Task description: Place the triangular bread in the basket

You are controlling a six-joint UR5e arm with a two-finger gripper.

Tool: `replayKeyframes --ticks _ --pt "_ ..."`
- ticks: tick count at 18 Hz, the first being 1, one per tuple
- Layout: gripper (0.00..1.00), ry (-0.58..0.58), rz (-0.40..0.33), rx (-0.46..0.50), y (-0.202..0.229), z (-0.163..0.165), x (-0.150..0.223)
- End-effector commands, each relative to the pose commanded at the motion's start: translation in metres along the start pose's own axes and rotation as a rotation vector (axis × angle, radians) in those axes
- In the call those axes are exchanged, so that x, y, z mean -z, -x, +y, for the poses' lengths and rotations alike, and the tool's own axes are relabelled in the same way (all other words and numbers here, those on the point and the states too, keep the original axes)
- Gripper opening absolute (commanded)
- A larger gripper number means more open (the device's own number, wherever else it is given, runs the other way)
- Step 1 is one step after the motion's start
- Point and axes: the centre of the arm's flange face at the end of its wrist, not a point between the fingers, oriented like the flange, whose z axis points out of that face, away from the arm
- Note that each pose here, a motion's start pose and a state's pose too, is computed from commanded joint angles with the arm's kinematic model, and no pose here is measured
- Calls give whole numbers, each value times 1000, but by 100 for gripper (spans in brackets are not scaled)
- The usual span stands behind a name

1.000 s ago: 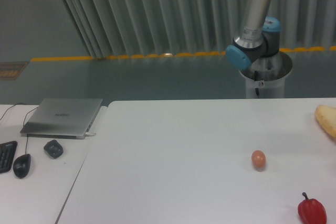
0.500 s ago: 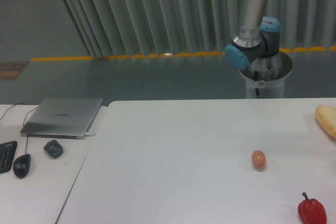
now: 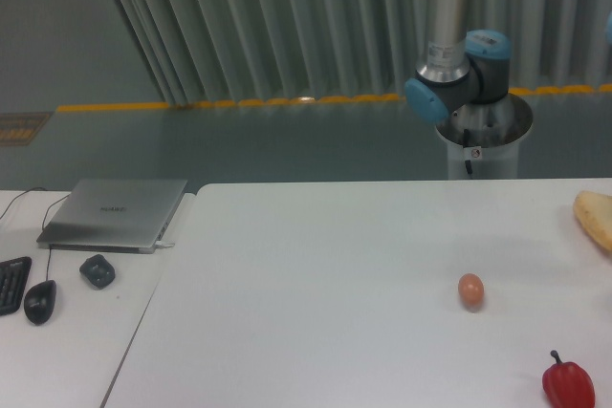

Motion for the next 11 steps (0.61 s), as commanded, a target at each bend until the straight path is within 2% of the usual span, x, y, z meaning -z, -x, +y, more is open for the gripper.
replayKeyframes --ticks 5,11 --pt "100 14 33 -36 -2 -21 -19" --pt "100 20 56 -32 7 -14 -31"
